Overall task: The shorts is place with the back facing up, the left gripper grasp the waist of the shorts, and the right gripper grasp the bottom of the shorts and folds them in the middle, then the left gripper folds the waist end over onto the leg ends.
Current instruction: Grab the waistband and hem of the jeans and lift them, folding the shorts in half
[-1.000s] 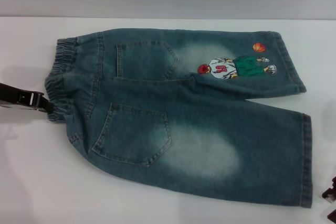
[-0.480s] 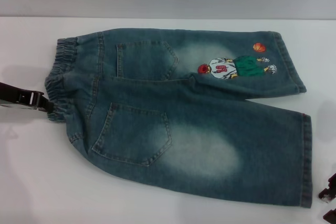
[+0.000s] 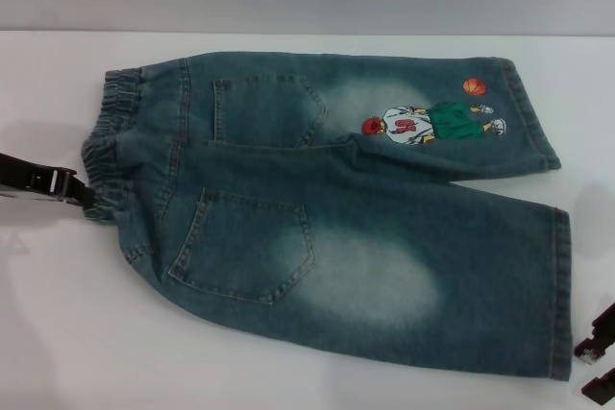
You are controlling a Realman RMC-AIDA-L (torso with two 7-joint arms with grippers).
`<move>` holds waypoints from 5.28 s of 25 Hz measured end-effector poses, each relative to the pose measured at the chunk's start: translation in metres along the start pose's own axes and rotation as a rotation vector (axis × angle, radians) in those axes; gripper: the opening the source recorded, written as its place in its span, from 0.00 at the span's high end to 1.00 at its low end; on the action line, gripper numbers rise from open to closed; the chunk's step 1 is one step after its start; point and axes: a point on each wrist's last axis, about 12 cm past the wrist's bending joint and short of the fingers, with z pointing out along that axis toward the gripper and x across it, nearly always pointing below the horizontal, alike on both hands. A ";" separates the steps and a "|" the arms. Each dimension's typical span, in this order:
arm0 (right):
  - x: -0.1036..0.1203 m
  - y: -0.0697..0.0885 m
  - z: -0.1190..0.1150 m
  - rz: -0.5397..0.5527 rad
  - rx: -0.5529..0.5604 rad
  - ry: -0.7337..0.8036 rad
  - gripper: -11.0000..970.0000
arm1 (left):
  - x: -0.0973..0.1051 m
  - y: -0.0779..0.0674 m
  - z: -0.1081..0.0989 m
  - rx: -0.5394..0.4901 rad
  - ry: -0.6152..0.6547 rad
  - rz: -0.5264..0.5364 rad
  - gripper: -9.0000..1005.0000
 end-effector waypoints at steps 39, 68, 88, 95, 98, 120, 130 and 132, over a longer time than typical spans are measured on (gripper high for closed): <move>-0.033 0.008 0.012 -0.068 0.002 -0.016 0.42 | 0.003 0.000 0.000 0.006 0.010 0.022 0.96; -0.030 0.010 0.016 -0.089 0.046 -0.079 0.99 | 0.012 0.006 0.000 0.008 0.010 0.012 0.96; 0.019 0.000 -0.009 -0.010 0.332 -0.857 0.99 | -0.001 0.003 -0.017 0.054 -0.145 -0.038 0.97; 0.024 -0.011 -0.014 0.059 0.451 -0.963 0.99 | -0.004 0.003 -0.029 0.148 -0.316 -0.082 0.97; 0.023 -0.013 -0.016 0.060 0.480 -0.986 0.99 | -0.005 0.004 -0.030 0.159 -0.349 -0.093 0.97; -0.008 -0.050 -0.049 0.155 0.746 -1.060 0.99 | -0.028 -0.011 -0.005 0.108 -0.520 -0.158 0.97; -0.012 -0.066 -0.040 0.239 0.781 -1.002 0.99 | -0.030 -0.016 0.019 0.090 -0.521 -0.203 0.97; -0.015 -0.070 -0.036 0.253 0.795 -0.978 0.99 | -0.030 -0.016 0.023 0.083 -0.525 -0.210 0.97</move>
